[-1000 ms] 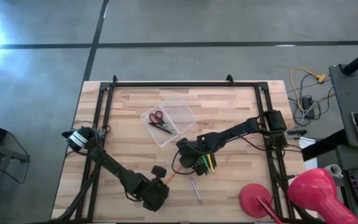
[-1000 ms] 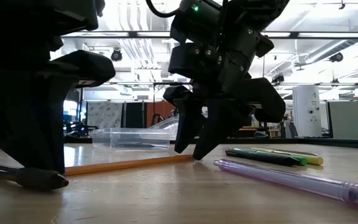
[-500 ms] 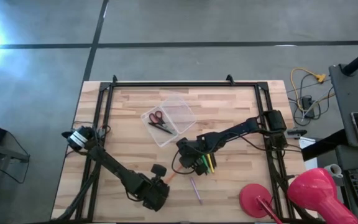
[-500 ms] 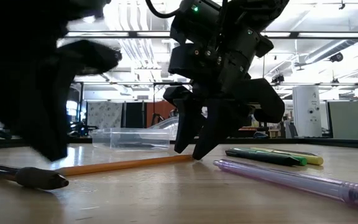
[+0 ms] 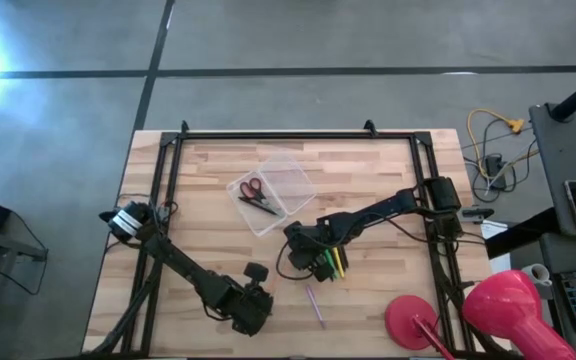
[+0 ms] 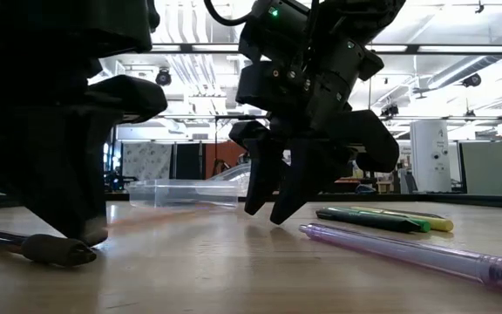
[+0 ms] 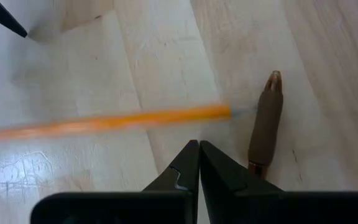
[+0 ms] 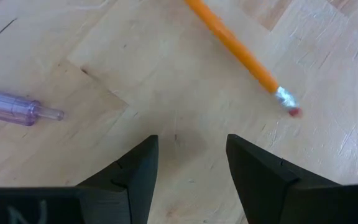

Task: Pick & place school supplies into a supply box
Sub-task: Put the yellow pencil into the transparent supply box

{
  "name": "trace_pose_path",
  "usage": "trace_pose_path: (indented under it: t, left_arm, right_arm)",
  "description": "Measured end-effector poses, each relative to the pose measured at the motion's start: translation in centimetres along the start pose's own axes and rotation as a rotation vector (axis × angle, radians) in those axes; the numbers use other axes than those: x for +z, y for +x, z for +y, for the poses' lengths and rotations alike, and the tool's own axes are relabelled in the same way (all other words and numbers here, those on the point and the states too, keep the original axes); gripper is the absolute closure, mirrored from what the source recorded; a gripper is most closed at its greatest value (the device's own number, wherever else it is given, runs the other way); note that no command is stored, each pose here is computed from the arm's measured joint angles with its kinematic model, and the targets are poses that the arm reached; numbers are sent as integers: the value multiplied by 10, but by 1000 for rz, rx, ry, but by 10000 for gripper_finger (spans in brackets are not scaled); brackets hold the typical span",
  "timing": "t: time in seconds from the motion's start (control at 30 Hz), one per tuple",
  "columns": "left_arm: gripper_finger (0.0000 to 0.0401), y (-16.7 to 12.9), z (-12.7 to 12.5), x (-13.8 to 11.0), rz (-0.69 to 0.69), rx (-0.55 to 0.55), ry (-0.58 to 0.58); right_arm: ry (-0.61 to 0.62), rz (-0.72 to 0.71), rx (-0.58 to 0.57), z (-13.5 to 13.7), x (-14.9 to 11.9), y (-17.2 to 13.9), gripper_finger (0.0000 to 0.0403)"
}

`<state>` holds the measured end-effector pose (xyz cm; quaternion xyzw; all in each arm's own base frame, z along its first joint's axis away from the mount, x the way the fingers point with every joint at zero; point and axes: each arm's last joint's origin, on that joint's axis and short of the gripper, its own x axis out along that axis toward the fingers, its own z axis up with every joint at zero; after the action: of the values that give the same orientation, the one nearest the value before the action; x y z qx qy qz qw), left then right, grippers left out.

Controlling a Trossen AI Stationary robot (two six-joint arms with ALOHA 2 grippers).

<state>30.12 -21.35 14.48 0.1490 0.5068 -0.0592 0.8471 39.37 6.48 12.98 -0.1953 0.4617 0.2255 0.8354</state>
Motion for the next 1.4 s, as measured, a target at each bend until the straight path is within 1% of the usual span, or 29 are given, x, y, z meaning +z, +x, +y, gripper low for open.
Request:
trace_pose_path:
  t: [0.13, 0.3, 0.37, 0.43, 0.5, 0.6, 0.73, 0.87, 0.9, 0.97, 1.07, 1.1, 1.3, 1.4]
  left_arm:
    - [401, 1, 1, -1, 9, 1, -1]
    - [401, -5, 3, 0, 75, 15, 10]
    - [401, -9, 5, 0, 91, 25, -23]
    - [401, -11, 9, -1, 102, 67, -75]
    - [401, -9, 16, -5, 119, 140, -124]
    - [401, 0, 32, -6, 102, 221, -195]
    - [401, 17, 63, -7, 83, 250, -304]
    - [401, 28, 88, -10, 51, 248, -380]
    - [401, 31, 92, -9, 37, 246, -375]
    - [401, 33, 97, -6, 4, 232, -328]
    - [401, 35, 99, 3, -63, 217, -249]
    - [401, 35, 99, 6, -83, 206, -242]
    - [401, 39, 107, 12, -132, 206, -271]
    - [401, 35, 106, 14, -126, 209, -302]
  right_arm:
    - [-3, 2, -4, 0, 0, 0, 220]
    - [-1, 28, -59, -4, -2, 0, 220]
    - [3, 30, -66, -6, -3, -1, 220]
    - [3, 30, -71, -7, -3, -1, 220]
    - [3, 30, -73, -7, -3, -1, 220]
    - [4, 30, -73, -7, -3, -1, 220]
    - [14, 37, -73, -7, -3, -1, 220]
    - [84, 91, -113, -7, -4, -7, 220]
    - [94, 104, -122, -7, -4, -10, 220]
    - [109, 131, -118, -7, -5, -15, 220]
    - [110, 150, -110, -5, -7, -21, 220]
    - [110, 156, -106, -4, -7, -23, 220]
    - [107, 187, -92, -2, -12, -23, 220]
    - [66, 186, -80, -1, -12, -22, 220]
